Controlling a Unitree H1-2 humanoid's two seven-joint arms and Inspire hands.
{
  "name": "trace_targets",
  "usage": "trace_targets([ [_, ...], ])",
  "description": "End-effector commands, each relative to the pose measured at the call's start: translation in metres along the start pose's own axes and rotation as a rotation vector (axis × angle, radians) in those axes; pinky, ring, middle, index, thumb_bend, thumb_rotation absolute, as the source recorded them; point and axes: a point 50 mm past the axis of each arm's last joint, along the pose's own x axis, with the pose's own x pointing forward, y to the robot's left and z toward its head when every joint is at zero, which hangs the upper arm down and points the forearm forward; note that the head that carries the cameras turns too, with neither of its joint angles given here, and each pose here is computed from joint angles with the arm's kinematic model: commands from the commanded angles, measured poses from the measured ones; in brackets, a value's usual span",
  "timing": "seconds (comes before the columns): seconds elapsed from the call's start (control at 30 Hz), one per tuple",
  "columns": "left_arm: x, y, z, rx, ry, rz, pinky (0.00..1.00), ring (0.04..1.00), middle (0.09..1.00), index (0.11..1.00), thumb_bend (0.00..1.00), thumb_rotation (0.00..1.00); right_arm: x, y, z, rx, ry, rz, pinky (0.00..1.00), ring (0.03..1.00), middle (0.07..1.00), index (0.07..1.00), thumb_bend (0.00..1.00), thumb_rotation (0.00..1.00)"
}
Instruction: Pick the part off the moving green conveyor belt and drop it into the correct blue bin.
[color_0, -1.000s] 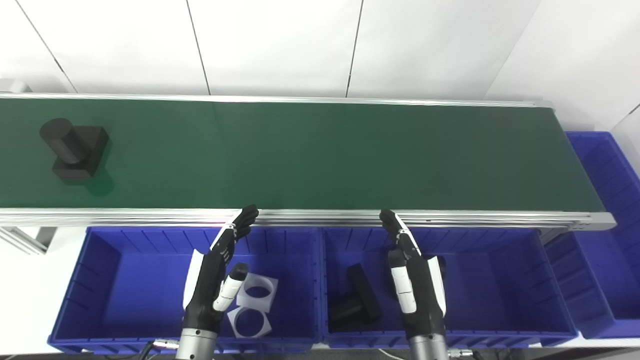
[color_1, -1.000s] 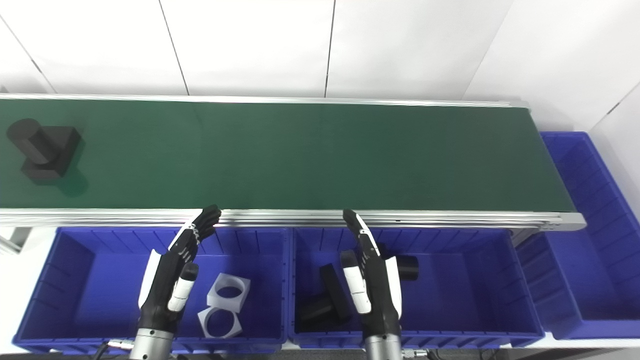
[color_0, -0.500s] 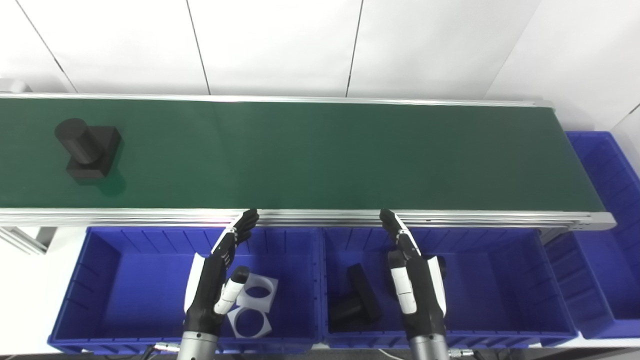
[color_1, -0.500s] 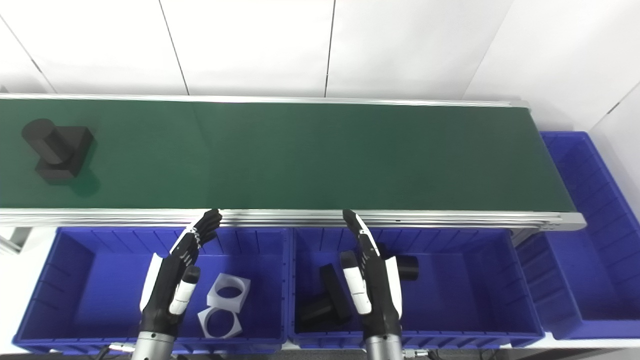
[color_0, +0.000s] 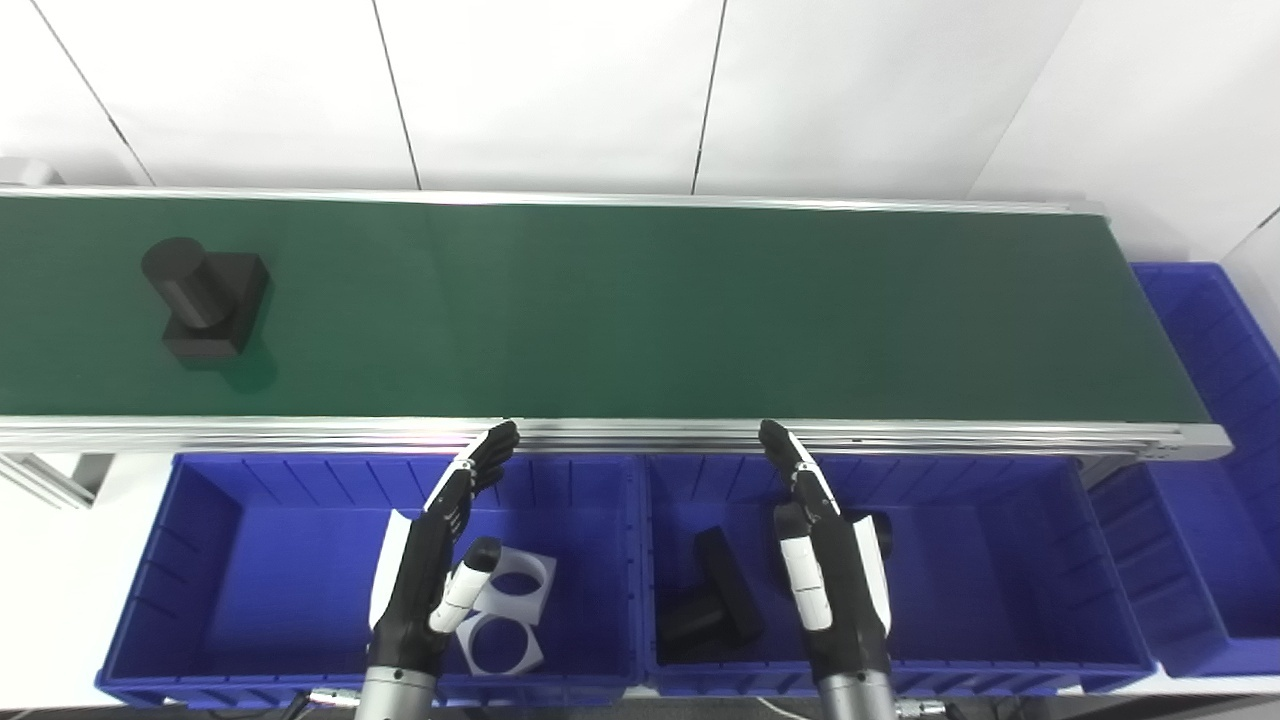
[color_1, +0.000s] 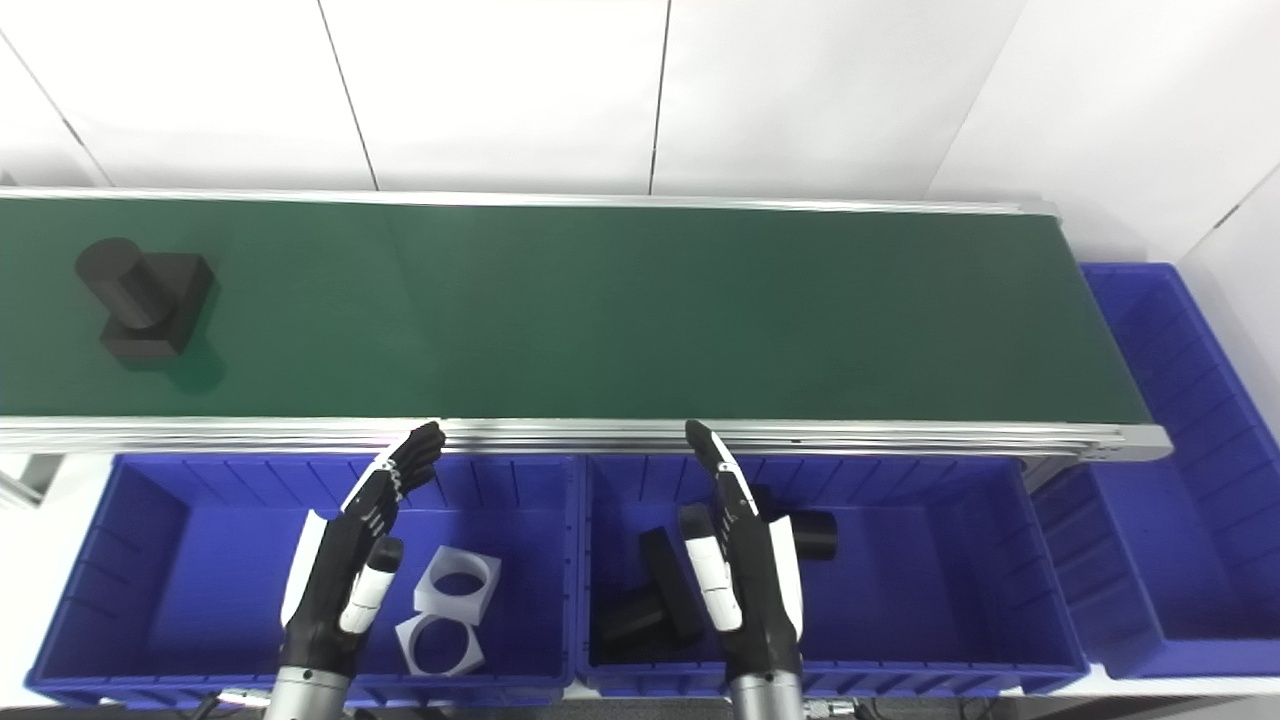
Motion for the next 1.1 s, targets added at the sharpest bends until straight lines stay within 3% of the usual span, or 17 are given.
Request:
trace_targets([
  [0.0, 0.0047, 0.0001, 0.0084, -0.013, -0.067, 0.015, 0.87, 0.883, 0.878, 0.865, 0.77, 1.00, 0.0015, 0.0012, 0.0115, 0.017, -0.083, -0.006, 0.98, 0.947, 0.917, 0.905, 0.64, 1.00],
  [1.07, 0.0035, -0.0005, 0.0082, -0.011, -0.067, 0.019, 0.87, 0.881, 0.875, 0.864, 0.77, 1.00, 0.0010, 0.0007, 0.0121, 0.013, -0.078, 0.001, 0.98, 0.947, 0.918, 0.905, 0.64, 1.00],
])
